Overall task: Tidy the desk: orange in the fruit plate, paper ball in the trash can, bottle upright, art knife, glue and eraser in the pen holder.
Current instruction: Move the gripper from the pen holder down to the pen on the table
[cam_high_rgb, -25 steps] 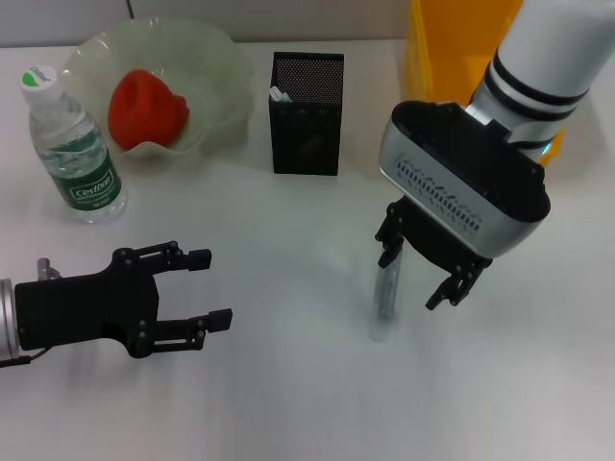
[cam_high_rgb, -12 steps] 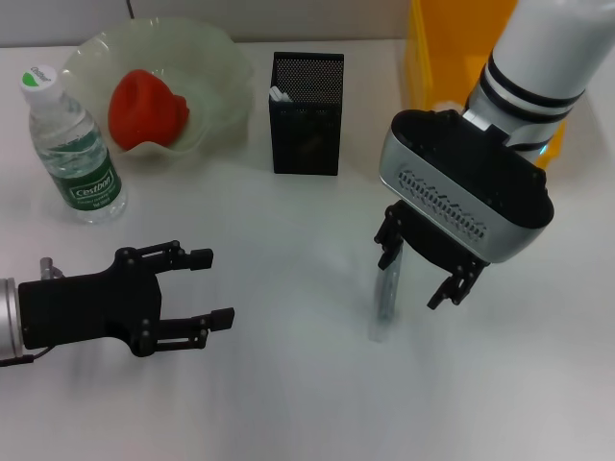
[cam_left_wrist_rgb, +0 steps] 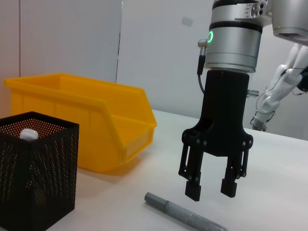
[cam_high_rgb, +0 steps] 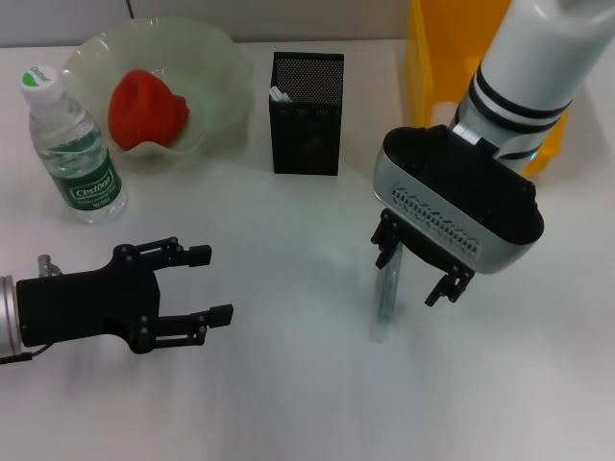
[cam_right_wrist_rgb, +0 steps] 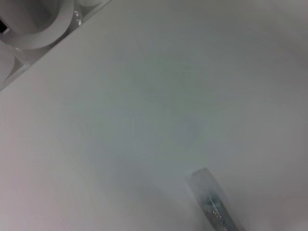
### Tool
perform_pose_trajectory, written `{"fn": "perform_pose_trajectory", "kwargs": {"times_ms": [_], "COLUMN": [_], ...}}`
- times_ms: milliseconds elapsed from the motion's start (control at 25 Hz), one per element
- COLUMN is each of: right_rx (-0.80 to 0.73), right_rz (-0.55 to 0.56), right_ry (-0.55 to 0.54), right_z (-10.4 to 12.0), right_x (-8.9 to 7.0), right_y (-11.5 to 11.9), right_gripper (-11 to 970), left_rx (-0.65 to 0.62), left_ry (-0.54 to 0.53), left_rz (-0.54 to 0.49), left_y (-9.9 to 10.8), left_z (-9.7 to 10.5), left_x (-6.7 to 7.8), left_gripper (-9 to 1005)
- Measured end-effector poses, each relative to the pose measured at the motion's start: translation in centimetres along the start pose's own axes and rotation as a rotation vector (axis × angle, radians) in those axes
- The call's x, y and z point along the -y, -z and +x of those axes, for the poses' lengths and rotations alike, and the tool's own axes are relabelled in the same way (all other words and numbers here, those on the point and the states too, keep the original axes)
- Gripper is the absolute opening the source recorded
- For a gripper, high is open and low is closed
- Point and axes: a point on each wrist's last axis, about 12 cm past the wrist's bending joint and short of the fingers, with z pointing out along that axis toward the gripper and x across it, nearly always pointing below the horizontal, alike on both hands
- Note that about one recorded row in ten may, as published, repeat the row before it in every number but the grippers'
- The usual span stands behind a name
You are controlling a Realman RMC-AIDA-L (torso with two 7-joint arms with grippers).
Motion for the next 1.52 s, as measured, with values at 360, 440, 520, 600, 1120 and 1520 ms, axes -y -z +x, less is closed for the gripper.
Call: {"fn": "perform_pose_trajectory", "kwargs": {"times_ms": [360,440,520,600,1120,1520], "right_rx": [-0.005,-0.004,0.001,0.002,-0.005,-0.019], "right_rz": [0.011,0.011,0.009,0.008,0.003,0.006], "right_ry": [0.03,0.031,0.033,0.034,0.039,0.051], "right_z": [-0.4,-0.4,-0.4,-0.4,-0.4,-0.5], "right_x": [0.2,0.2,0.2,0.2,0.3,0.3], "right_y": [-0.9,-1.0,-1.2,-1.2,-1.5,-1.7], "right_gripper": [678,660,641,623,580,533], "left_rx": [0.001,0.001,0.0,0.0,0.002,0.004], "left_ry": [-0.001,-0.001,-0.001,-0.001,0.0,-0.005], "left_rz": [0.001,0.001,0.0,0.0,-0.002,-0.008], "left_y": [-0.1,-0.1,-0.1,-0.1,0.0,0.1], "left_z": [0.0,0.0,0.0,0.0,0.0,-0.1], "left_x": [0.0,0.0,0.0,0.0,0.0,-0.1], "left_gripper": [801,801,800,800,801,800]}}
